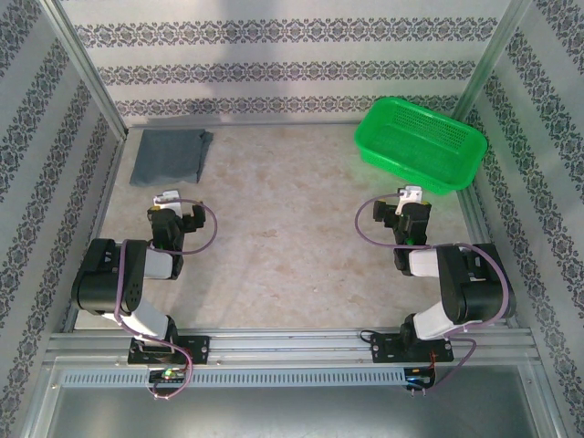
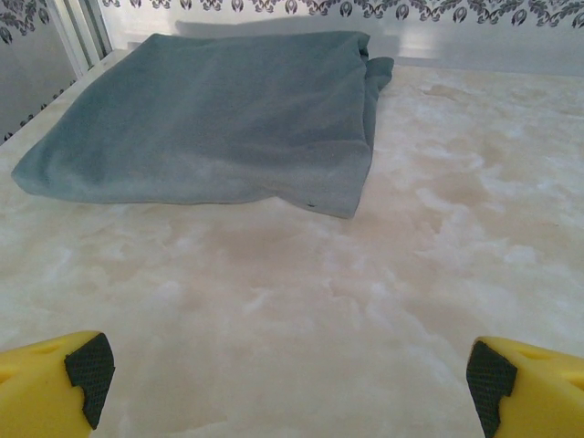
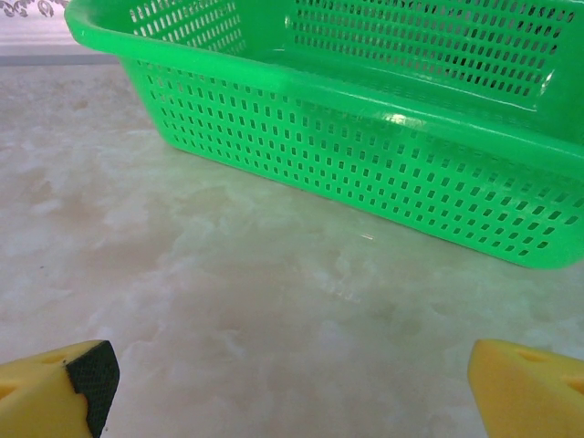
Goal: Fold and stack the t-shirts
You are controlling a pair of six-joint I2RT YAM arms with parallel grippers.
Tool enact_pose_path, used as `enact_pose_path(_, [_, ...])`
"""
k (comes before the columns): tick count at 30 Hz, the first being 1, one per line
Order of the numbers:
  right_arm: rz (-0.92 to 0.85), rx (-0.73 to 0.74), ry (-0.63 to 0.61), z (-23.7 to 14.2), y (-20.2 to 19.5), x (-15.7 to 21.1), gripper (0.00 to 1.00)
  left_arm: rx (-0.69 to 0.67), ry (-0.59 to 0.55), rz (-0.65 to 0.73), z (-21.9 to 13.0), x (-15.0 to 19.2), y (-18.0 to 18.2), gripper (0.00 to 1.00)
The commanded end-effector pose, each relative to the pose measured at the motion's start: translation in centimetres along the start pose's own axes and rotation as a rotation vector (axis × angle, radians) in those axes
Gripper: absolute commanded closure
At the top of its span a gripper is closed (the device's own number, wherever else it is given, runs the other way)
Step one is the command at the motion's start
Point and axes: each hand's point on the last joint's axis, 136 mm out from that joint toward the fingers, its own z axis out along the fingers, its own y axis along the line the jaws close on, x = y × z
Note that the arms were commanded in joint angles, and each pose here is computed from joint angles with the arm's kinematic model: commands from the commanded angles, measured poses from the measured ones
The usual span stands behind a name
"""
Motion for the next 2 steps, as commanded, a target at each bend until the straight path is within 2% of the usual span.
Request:
enact_pose_path(1, [-0.005,-0.028,-0.048,0.03,0.74,-1.46,0.02,0.004,-0.017,0.015,-0.09,-0.44,-0.32,0.0])
enact_pose_path(2, [-0.003,-0.029,-0.053,-0.03,0.74,-1.58,0.02,0.001,-0.025,0.011,-0.27,-0.41,-0.25,0.0])
